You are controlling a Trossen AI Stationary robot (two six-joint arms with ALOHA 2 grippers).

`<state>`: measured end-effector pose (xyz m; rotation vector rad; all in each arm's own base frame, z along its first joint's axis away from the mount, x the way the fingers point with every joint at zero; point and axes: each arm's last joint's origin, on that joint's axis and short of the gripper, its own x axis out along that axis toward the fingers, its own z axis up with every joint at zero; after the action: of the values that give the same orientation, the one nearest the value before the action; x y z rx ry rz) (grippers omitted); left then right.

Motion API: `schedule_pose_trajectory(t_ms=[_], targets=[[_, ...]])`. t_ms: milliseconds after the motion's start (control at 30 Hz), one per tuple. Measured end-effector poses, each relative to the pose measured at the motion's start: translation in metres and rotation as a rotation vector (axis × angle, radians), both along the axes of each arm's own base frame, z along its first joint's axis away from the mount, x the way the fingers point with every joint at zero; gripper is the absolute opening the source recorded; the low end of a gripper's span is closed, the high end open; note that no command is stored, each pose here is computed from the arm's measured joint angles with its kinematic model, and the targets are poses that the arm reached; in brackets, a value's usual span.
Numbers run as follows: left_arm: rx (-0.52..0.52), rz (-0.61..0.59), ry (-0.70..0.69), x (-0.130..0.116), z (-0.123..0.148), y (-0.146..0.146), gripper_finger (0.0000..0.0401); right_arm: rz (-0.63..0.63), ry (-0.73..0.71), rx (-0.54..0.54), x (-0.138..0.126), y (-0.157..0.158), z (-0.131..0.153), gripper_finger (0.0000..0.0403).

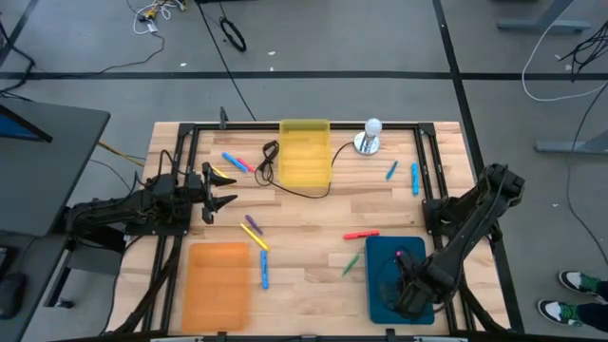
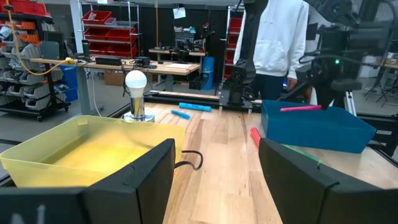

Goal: Pick & Place Markers
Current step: Put the pink highlighter pen into the blue bin

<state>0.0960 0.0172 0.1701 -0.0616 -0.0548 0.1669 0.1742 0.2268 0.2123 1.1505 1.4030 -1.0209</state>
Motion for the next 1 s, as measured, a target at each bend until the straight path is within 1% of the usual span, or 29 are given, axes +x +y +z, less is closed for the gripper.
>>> schedule_pose_trajectory(t_ms=[167, 300, 433, 600, 767, 867, 1000], targets=[[0.000, 0.000, 0.000, 0.000, 0.000, 0.000, 0.0238, 0.011, 0.028, -0.017, 0.004, 0.006, -0.016, 0.0046], [0.000, 0.000, 0.000, 0.000, 0.000, 0.000, 0.0238, 0.024, 0.021, 0.000, 0.007, 0.010, -0.030, 0.0046], [0.000, 0.000, 0.000, 0.000, 0.000, 0.000, 0.0238, 0.019, 0.016, 0.005, 0.007, 0.007, -0.042, 0.0046], [0.000, 0.000, 0.000, 0.000, 0.000, 0.000, 0.0238, -0.006, 0.035, -0.017, 0.003, 0.002, -0.051, 0.0046], [0.000, 0.000, 0.000, 0.000, 0.000, 0.000, 0.0238, -0.010, 0.014, 0.008, 0.003, 0.000, -0.061, 0.0047], [0.000, 0.000, 0.000, 0.000, 0.000, 0.000, 0.0238, -0.011, 0.002, 0.023, 0.004, 0.001, -0.061, 0.0056], [0.000, 0.000, 0.000, 0.000, 0.000, 0.000, 0.0238, -0.011, 0.000, 0.025, 0.004, 0.002, -0.061, 0.0084]])
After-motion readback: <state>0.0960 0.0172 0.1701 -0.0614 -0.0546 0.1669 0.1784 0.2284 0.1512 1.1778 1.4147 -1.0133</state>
